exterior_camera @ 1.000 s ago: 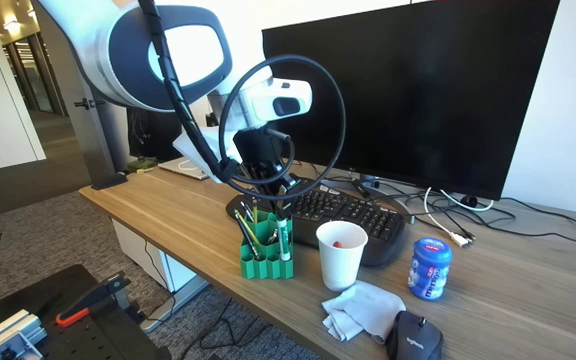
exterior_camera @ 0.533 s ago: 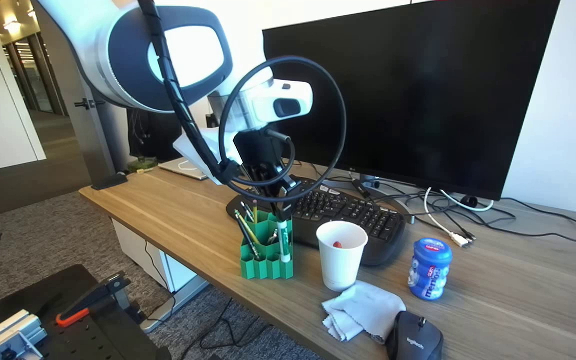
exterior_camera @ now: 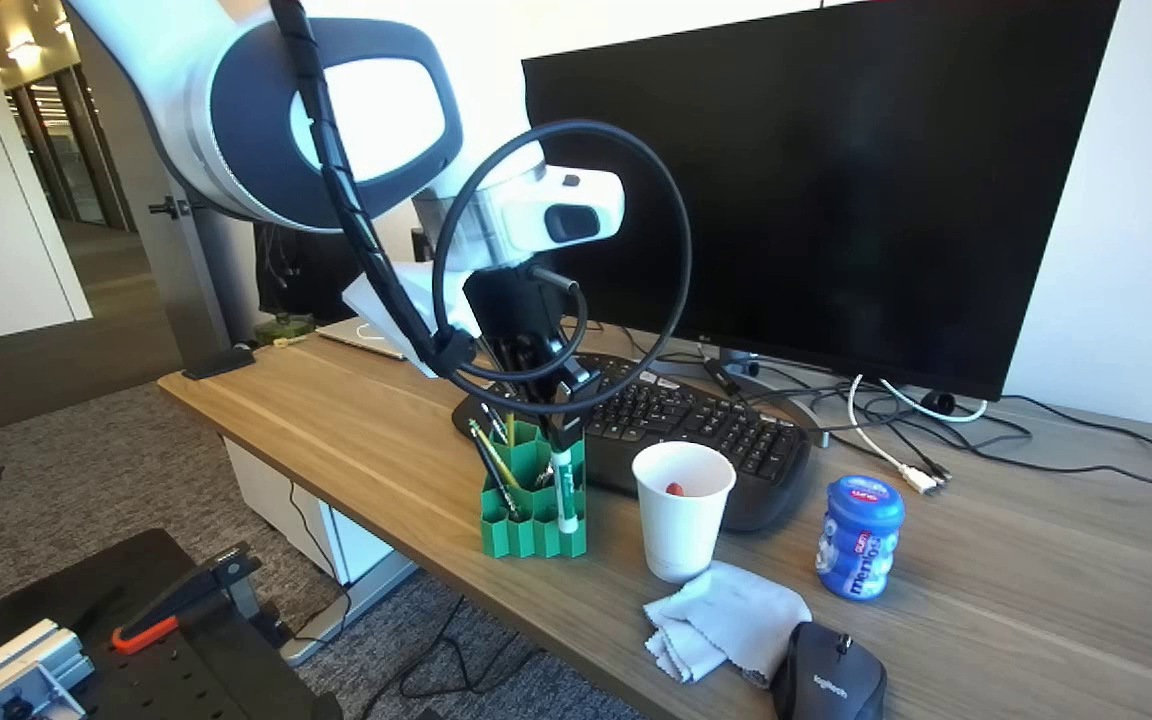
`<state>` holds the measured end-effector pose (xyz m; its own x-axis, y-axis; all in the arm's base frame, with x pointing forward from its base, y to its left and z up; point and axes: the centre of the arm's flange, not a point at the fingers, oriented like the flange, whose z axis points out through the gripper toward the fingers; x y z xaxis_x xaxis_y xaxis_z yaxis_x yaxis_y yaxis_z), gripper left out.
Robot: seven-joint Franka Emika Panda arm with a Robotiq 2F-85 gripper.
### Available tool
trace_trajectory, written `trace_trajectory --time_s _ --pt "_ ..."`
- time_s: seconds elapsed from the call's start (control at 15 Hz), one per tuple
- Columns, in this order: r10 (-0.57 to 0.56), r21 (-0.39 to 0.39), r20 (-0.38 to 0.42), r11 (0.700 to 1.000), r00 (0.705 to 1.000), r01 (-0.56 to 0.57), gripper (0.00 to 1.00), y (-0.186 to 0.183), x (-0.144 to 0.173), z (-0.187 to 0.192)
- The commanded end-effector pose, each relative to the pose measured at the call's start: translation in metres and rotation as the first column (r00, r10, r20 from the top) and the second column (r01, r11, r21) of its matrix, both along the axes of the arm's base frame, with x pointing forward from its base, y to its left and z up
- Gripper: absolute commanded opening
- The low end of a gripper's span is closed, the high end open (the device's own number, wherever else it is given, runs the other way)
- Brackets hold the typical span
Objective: Remove the pen from the cup and put it in the green holder
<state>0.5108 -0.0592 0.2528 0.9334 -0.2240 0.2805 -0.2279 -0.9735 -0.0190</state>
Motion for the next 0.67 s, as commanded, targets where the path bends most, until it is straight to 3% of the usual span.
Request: trace_trajectory --time_s 0.0,0.6 --pt "0.005 0.001 0.0 1.0 1.0 -0.005 0.05 0.0005 0.0017 0.005" --pt "0.007 0.019 0.022 1.0 1.0 -0.007 0.05 0.0076 0.0085 0.0073"
